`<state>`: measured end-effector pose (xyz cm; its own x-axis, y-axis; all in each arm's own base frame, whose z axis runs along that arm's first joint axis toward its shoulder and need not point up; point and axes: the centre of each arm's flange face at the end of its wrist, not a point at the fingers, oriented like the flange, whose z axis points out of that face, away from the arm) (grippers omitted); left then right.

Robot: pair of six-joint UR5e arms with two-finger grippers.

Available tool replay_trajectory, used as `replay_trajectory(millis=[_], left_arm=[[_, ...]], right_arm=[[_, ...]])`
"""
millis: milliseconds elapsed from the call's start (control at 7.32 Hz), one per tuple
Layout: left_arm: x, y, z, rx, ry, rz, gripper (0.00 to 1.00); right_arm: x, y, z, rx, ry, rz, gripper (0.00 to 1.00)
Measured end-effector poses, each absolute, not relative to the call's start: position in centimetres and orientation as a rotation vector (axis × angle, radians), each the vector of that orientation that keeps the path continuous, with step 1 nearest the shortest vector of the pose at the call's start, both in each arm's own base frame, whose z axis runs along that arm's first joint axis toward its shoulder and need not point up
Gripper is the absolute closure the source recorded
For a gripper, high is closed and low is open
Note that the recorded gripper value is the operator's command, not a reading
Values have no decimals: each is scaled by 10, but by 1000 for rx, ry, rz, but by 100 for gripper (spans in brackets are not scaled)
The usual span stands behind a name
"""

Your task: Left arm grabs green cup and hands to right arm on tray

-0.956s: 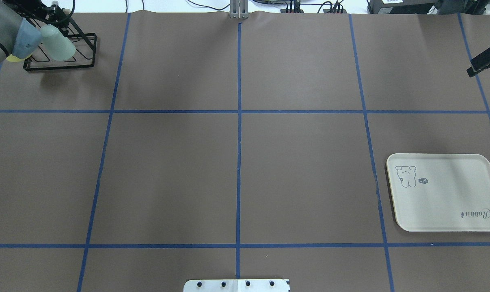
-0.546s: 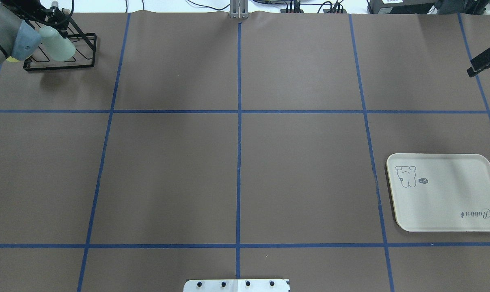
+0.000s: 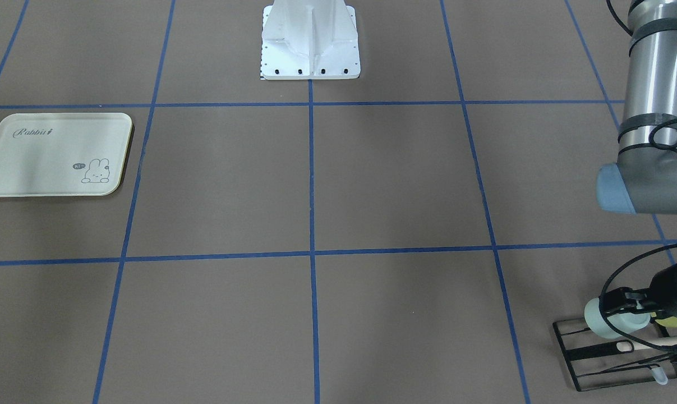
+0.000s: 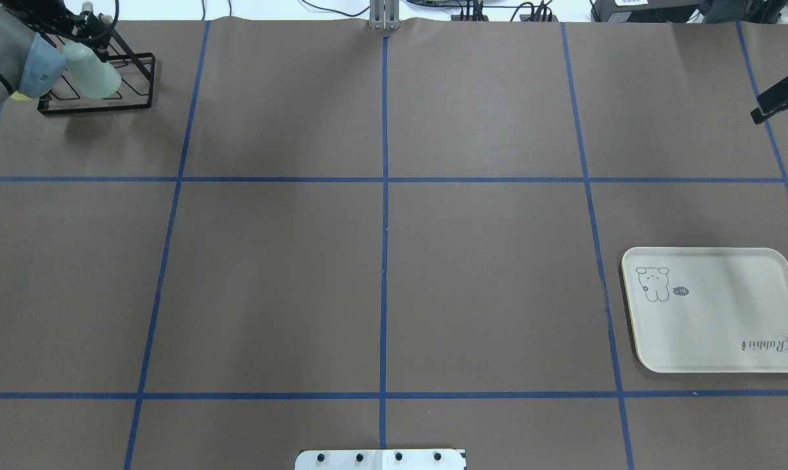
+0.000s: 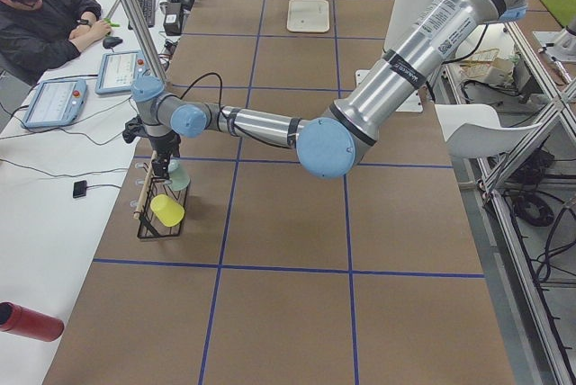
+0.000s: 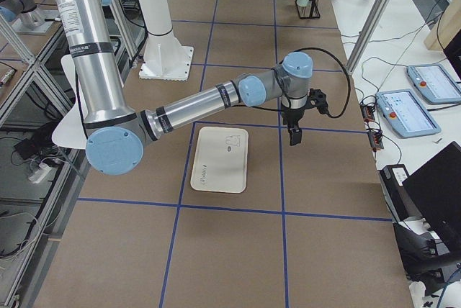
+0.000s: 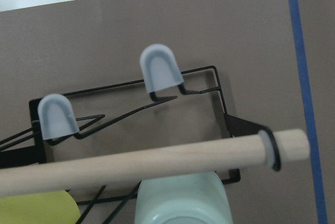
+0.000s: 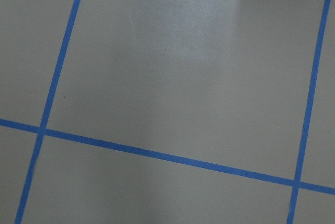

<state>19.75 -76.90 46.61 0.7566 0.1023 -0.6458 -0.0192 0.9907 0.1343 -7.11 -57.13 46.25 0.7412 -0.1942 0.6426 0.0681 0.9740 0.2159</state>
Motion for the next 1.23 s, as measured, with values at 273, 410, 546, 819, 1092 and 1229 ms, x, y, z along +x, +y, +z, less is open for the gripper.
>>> replay_trajectory(millis=[273,410,546,819,1092,1229], left_arm=[[198,-769,465,123,711,67,1],[199,-769,464,124,711,67,1],[199,-769,463,126,713,69,1],[201,-770,461,129,715,70,1],[203,-769,462,128,715,69,1],[204,-769,464,125,714,69,1]], right_arm=[[-71,-571,463,182,-723,-143,0],[-71,-571,463,181,-723,-143,0],[-71,-571,463,180,-722,-142,0],[-71,-572,464,180,-722,-142,0],[-71,-572,464,180,-722,-142,0],[-71,-572,464,180,-722,-142,0]])
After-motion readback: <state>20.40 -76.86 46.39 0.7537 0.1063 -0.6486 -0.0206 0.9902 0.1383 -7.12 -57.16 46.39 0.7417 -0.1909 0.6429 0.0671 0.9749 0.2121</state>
